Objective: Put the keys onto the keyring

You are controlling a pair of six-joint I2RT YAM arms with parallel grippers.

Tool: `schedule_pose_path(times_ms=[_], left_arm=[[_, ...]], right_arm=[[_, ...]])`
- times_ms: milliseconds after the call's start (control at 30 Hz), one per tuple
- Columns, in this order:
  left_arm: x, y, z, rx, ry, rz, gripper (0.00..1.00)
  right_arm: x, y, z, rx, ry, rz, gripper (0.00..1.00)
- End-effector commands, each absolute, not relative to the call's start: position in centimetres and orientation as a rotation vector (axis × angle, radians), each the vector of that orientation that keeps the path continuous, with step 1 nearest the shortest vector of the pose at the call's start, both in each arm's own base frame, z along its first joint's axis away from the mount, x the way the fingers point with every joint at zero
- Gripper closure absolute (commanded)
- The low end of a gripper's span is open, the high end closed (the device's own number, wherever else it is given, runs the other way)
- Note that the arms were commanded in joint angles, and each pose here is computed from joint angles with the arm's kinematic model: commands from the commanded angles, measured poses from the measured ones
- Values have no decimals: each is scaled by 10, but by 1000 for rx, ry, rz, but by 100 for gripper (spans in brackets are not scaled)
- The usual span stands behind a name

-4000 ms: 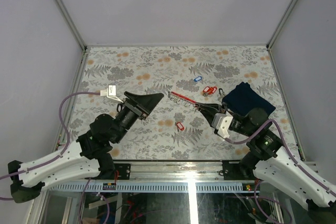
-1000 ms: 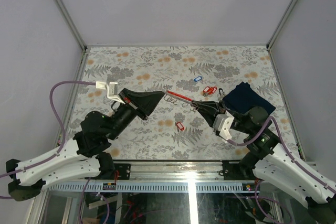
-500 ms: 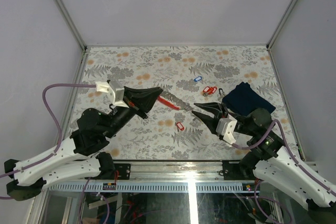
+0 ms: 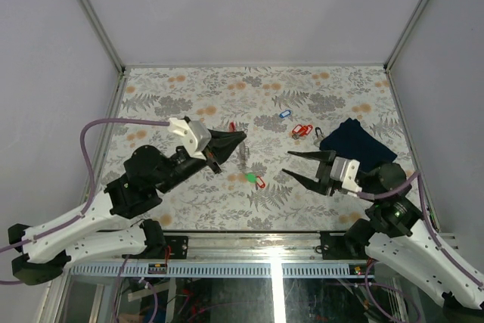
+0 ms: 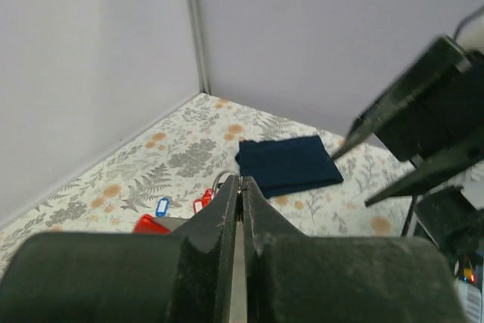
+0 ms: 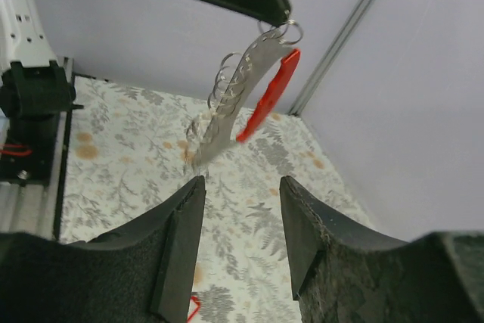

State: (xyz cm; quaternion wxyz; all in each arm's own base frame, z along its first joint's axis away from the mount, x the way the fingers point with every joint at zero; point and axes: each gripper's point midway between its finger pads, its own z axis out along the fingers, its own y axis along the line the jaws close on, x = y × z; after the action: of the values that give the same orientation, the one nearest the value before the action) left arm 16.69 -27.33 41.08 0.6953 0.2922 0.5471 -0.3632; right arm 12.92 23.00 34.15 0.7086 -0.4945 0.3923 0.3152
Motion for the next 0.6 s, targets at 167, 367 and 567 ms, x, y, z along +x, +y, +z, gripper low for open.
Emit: schedule_pose_path(times_ms=[167, 367, 567], left_arm=[[114, -289, 395, 1183, 1026, -797, 100], [94, -279, 379, 1375, 968, -770, 100], [85, -278, 372, 1469, 939, -775, 100]], right_arm=[[99, 255, 379, -1037, 907, 1126, 54], [92, 268, 371, -1079, 874, 1234, 53], [103, 272, 353, -1088, 869, 1177, 54]])
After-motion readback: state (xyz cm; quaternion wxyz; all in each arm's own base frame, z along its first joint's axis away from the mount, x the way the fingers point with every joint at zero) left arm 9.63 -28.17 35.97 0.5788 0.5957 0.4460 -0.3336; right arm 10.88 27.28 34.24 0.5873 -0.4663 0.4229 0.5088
